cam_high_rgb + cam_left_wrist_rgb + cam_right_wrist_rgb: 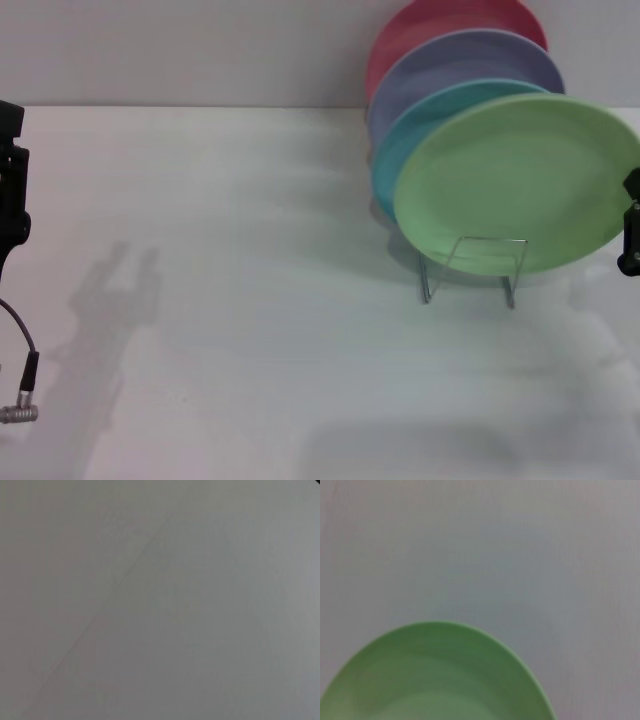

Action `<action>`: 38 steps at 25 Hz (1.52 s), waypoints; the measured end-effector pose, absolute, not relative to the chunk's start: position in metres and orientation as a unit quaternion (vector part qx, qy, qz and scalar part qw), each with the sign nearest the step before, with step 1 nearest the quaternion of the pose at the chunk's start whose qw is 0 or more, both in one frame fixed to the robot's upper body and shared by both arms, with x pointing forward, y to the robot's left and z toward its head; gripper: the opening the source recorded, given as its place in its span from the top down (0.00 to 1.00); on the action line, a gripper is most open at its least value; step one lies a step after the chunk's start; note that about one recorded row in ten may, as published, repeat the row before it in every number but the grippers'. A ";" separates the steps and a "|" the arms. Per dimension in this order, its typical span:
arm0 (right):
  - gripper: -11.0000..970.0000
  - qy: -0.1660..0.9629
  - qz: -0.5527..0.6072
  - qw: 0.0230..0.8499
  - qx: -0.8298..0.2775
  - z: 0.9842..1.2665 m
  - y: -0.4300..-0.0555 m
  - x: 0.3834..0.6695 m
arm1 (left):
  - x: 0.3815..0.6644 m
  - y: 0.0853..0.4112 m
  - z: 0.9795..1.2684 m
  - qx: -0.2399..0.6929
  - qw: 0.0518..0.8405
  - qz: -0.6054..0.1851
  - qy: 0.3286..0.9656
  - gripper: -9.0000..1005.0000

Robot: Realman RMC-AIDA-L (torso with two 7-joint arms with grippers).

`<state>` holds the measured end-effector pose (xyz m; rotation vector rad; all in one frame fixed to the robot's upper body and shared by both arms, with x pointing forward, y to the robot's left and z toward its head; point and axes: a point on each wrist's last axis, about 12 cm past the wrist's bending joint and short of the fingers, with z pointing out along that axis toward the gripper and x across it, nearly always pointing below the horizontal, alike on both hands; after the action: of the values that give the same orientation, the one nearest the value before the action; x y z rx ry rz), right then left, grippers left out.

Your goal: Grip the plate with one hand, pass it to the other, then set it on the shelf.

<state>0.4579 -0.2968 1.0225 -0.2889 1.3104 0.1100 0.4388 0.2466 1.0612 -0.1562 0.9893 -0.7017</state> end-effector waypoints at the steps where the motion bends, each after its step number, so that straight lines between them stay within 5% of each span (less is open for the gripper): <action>1: 0.89 0.609 0.050 0.780 -0.134 1.022 -0.297 0.457 | 0.439 0.246 1.061 -0.073 0.819 -0.330 0.464 0.56; 8: 0.86 0.618 0.049 0.773 -0.131 1.019 -0.298 0.456 | 0.436 0.247 1.062 -0.079 0.817 -0.341 0.458 0.56; 13: 0.66 0.620 0.053 0.773 -0.128 1.018 -0.297 0.455 | 0.435 0.249 1.062 -0.083 0.817 -0.346 0.454 0.56; 26: 0.55 0.582 0.082 0.804 -0.090 1.026 -0.301 0.430 | 0.442 0.255 1.065 -0.076 0.823 -0.339 0.449 0.55; 38: 0.47 0.532 0.080 0.839 0.075 1.043 -0.368 0.406 | 0.479 0.257 1.059 0.019 0.831 -0.216 0.512 0.55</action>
<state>0.4060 -0.3684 1.0433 0.1578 1.1254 0.1690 0.4787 0.2566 1.0587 0.0413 1.0858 -0.4570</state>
